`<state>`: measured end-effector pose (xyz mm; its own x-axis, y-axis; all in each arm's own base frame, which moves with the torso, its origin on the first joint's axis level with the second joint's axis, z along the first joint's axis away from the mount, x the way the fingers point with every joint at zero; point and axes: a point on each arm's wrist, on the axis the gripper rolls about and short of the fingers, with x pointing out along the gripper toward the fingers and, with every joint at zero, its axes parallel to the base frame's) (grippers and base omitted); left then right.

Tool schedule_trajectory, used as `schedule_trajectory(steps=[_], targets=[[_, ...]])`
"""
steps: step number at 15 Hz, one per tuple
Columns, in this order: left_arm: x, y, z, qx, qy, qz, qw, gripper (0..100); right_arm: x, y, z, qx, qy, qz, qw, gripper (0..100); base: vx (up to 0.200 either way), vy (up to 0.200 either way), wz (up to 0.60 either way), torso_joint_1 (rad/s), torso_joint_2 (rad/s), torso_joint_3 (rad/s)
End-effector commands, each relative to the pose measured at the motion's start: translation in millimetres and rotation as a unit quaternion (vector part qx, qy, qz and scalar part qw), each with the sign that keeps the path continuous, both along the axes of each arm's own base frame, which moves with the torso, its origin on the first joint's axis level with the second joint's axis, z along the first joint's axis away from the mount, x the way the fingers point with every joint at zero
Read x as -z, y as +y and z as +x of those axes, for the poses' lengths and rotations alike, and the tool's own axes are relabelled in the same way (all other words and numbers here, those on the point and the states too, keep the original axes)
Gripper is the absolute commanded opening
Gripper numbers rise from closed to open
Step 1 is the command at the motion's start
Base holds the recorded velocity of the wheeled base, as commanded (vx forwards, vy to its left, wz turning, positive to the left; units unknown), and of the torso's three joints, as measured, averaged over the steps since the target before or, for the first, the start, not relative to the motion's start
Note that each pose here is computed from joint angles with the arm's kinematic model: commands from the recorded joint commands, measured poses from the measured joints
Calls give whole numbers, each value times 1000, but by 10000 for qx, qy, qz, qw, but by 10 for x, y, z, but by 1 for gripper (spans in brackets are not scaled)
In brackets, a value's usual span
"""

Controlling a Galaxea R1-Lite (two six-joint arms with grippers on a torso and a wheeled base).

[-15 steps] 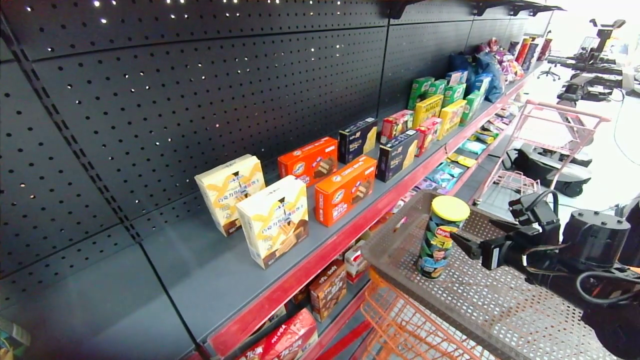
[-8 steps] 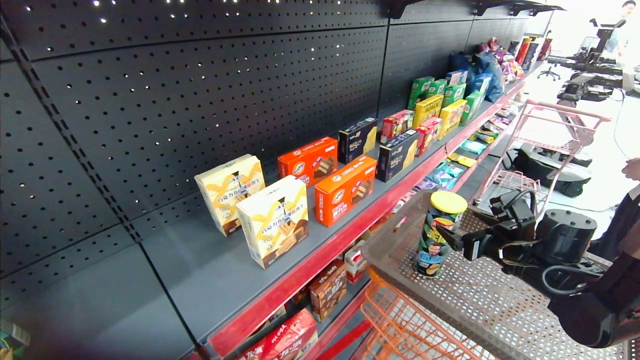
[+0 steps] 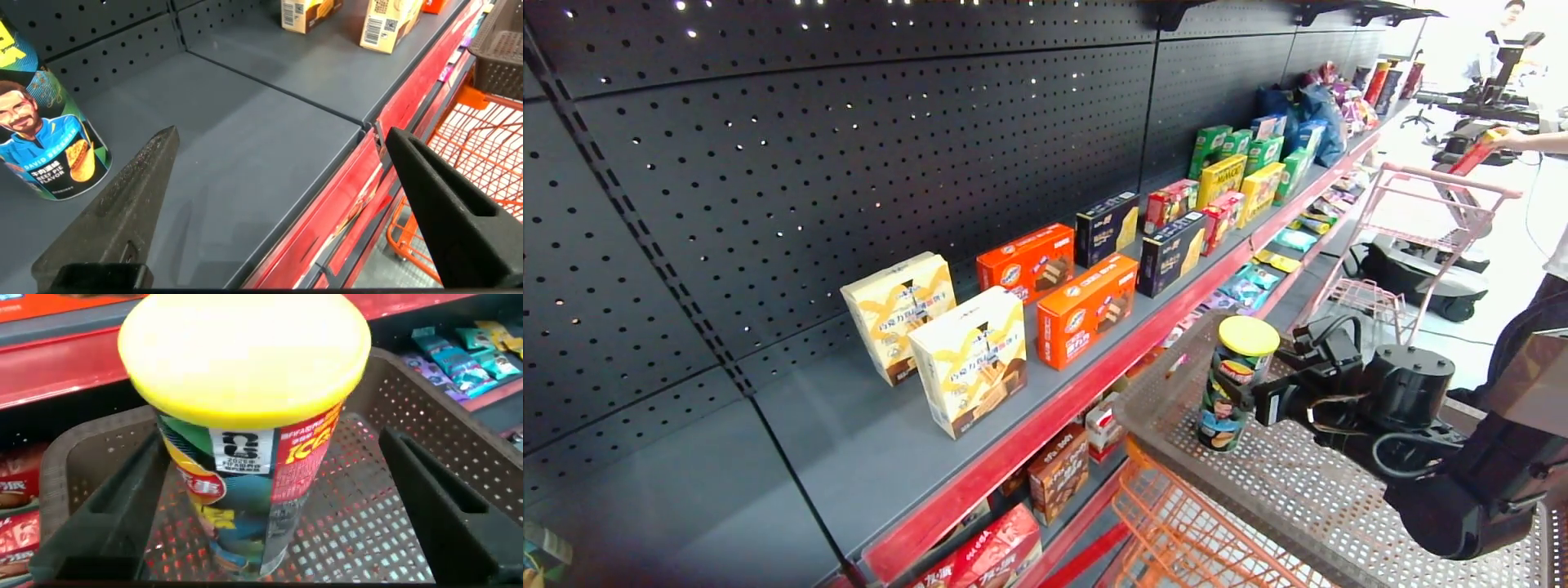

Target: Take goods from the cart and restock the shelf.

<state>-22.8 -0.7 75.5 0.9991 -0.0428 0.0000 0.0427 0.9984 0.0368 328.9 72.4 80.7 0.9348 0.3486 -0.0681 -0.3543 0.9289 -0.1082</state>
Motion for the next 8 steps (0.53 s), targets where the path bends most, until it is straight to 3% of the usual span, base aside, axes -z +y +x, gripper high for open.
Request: schedule_trajectory(steps=[1,4,5,8], targets=[[0,0,1,1,8,0,10000,100,90,24,91,26,51,-17,10000,100,0,0,0,0,0,0],[0,0,1,1,8,0,10000,100,145,62,195,14,37,32,10000,100,0,0,0,0,0,0],[0,0,1,1,8,0,10000,100,139,83,235,-19,5,118,9999,0,0,0,0,0,0,0],[0,0,1,1,8,0,10000,100,15,173,231,-117,-124,224,9996,0,0,0,0,0,0,0]])
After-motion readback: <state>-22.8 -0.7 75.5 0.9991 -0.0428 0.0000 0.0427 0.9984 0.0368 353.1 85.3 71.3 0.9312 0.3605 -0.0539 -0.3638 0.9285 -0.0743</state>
